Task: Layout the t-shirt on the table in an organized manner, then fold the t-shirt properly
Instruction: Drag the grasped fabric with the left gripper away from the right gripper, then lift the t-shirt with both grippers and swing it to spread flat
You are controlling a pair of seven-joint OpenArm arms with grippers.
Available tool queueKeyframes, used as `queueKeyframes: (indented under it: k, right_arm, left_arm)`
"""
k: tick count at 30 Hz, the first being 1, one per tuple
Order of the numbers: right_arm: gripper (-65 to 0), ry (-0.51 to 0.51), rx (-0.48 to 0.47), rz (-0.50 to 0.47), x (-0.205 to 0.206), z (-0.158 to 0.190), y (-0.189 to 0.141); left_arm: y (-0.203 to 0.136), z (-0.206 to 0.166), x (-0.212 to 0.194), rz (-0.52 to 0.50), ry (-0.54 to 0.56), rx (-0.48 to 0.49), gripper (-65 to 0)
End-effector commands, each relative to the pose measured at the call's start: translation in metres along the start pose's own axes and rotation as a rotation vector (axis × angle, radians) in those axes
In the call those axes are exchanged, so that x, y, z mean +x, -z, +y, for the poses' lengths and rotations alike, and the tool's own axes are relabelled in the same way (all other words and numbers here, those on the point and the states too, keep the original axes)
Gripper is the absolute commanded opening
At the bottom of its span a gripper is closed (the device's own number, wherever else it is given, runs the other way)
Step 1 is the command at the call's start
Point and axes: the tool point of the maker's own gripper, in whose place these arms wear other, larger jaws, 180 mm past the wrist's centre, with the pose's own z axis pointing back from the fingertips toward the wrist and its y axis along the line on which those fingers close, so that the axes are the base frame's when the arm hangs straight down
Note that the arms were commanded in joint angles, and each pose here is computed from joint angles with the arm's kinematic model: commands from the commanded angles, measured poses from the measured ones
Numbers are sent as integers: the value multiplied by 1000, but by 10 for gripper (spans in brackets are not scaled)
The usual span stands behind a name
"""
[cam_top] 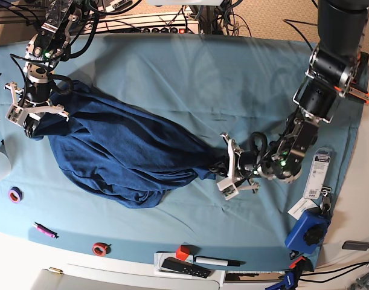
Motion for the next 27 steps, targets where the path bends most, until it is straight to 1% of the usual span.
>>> queueKeyframes:
  k: [1,6,10,13,17,19,21,23,27]
  right_arm:
    - [-650,-10,-1,-60,17,-1,0]
    - [-650,-10,0,-56,17,-1,0]
    - [-650,-10,1,-43,14,-1,0]
    - [-650,-7,0,-10,8,-1,0]
    - [-650,8,6,23,-3,1,-5]
    - [-650,47,19,57,-14,5,-9]
    - [-650,112,50,108,-27,12,-15]
    - [-650,154,109,146,-38,23,-22]
    - [-650,238,225,203,-49,43,-33]
  left_arm:
    - [-7,7,25,-75,2,7,-650]
    - [-17,4,38,-202,-131,-15,-650]
    - [-35,1,59,-298,-216,-44,-650]
    - [-56,2,79,-376,-246,-53,-650]
    - [-91,10,99,-471,-250,-25,-650]
    - [-111,15,106,-519,-251,-7,-650]
    - [-125,20,107,-537,-247,11,-650]
    - [-133,21,105,-535,-253,11,-650]
    - [-138,13,90,-512,-297,-25,-650]
